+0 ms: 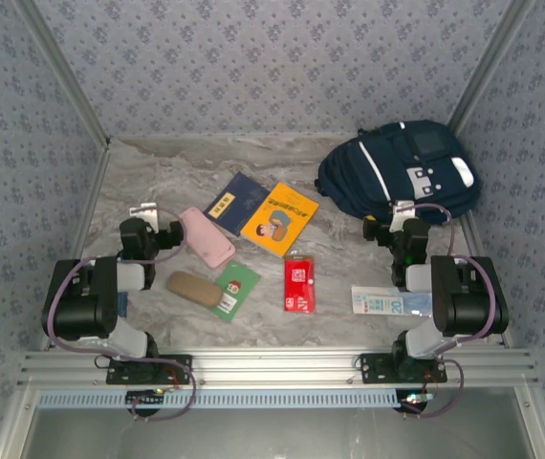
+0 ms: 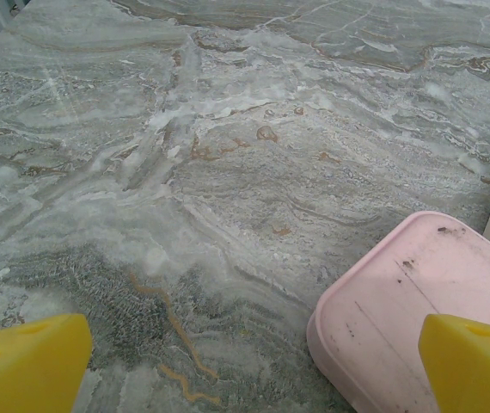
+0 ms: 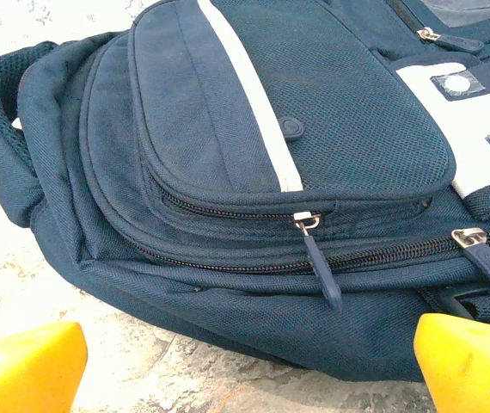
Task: Pack the student bag
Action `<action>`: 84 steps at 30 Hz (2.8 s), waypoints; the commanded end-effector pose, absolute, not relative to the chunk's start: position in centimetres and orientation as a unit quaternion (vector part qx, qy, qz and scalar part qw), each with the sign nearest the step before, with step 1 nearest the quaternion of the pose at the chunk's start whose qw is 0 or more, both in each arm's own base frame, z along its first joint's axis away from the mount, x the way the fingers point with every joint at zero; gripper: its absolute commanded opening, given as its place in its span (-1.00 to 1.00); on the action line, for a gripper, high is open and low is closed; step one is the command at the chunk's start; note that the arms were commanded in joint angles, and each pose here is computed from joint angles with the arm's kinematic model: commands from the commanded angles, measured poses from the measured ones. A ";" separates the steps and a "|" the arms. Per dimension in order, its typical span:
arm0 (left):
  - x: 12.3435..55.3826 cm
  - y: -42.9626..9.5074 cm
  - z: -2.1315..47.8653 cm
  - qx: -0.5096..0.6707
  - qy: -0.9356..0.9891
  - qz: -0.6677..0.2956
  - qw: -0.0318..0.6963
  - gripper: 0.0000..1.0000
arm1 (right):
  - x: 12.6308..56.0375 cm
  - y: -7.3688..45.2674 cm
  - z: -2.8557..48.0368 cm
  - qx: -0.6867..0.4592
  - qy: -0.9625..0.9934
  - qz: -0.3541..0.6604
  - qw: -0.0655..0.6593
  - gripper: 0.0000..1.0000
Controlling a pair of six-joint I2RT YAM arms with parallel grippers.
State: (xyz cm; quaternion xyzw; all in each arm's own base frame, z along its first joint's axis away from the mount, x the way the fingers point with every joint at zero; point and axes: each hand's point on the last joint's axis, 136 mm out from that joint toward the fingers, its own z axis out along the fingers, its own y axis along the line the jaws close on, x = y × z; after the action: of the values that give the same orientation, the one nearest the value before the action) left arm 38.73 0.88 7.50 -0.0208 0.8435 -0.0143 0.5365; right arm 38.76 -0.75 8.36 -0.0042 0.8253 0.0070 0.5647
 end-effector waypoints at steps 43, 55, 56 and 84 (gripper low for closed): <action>28.1 -16.3 25.9 -0.022 0.902 -0.282 0.327 0.95 | 46.1 10.5 18.5 0.029 0.945 0.066 0.318 0.52; 27.6 -16.0 25.8 0.008 0.895 -0.244 0.374 0.95 | 51.7 8.1 9.1 0.045 0.979 -0.002 0.197 0.56; 27.5 -16.3 25.3 0.011 0.896 -0.250 0.366 0.95 | 52.0 8.0 8.4 0.045 0.980 -0.011 0.192 0.56; 28.3 -17.9 23.1 0.037 0.911 -0.248 0.328 0.81 | 53.5 11.0 7.6 -0.037 0.980 -0.039 0.192 -1.00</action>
State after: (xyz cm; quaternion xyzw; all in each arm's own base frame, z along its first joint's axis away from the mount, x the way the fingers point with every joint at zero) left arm 28.26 -17.58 22.15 0.0217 0.9172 -0.2416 0.3161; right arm 55.15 8.94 6.10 -0.0082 0.9768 -0.0681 0.2029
